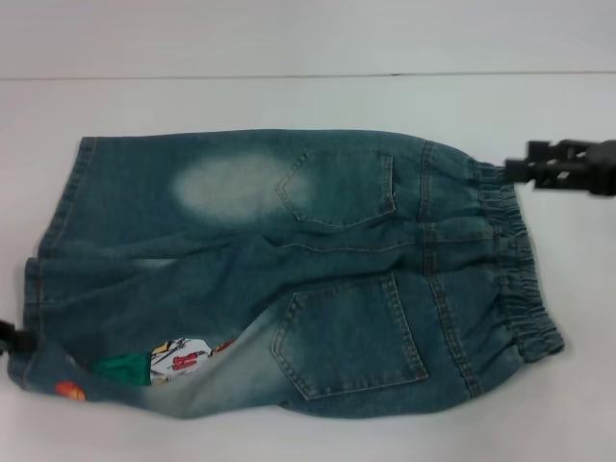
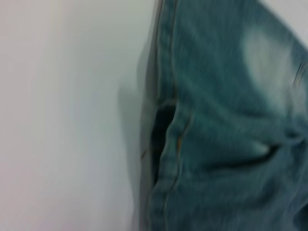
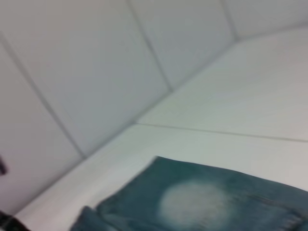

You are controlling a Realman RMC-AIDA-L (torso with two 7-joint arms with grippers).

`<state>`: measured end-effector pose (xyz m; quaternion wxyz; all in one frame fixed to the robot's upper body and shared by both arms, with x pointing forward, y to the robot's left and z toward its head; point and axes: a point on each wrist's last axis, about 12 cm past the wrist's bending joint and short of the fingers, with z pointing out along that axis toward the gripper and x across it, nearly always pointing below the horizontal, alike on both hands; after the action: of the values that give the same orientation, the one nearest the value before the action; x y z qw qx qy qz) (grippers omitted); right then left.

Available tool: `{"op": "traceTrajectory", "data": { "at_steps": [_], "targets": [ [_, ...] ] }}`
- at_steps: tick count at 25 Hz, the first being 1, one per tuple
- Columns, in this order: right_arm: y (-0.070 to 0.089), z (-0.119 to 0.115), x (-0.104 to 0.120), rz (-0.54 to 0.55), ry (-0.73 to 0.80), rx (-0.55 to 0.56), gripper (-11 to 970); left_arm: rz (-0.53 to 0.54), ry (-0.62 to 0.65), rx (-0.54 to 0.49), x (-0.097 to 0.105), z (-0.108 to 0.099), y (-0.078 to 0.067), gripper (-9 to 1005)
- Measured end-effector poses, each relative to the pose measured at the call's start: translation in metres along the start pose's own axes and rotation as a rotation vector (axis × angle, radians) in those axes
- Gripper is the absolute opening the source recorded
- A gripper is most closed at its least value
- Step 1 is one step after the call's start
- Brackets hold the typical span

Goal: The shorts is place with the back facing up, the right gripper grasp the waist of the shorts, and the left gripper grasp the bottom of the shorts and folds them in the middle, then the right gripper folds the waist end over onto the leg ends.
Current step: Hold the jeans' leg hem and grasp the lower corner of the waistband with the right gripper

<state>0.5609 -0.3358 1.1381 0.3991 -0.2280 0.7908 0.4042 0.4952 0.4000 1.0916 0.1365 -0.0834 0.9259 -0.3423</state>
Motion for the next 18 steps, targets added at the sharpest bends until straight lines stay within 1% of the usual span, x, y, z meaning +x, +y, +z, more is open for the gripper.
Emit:
{"op": "traceTrajectory", "data": {
  "at_steps": [3, 5, 9, 14, 18],
  "targets": [
    [0.0, -0.009, -0.015, 0.036, 0.073, 0.054, 891, 0.01, -0.034, 0.017, -0.004, -0.001, -0.001, 38],
    [0.004, -0.011, -0.024, 0.034, 0.148, 0.071, 891, 0.018, -0.048, 0.029, -0.005, -0.001, -0.003, 35],
    [0.011, -0.009, -0.032, 0.009, 0.319, 0.086, 889, 0.037, -0.071, 0.048, -0.008, -0.001, -0.005, 34],
    [0.016, 0.0, -0.033, -0.028, 0.552, 0.108, 888, 0.054, -0.097, 0.059, -0.011, -0.001, -0.006, 34],
    [0.018, 0.011, -0.028, -0.076, 0.717, 0.12, 887, 0.059, -0.102, 0.064, -0.011, 0.001, -0.007, 34]
  ]
}}
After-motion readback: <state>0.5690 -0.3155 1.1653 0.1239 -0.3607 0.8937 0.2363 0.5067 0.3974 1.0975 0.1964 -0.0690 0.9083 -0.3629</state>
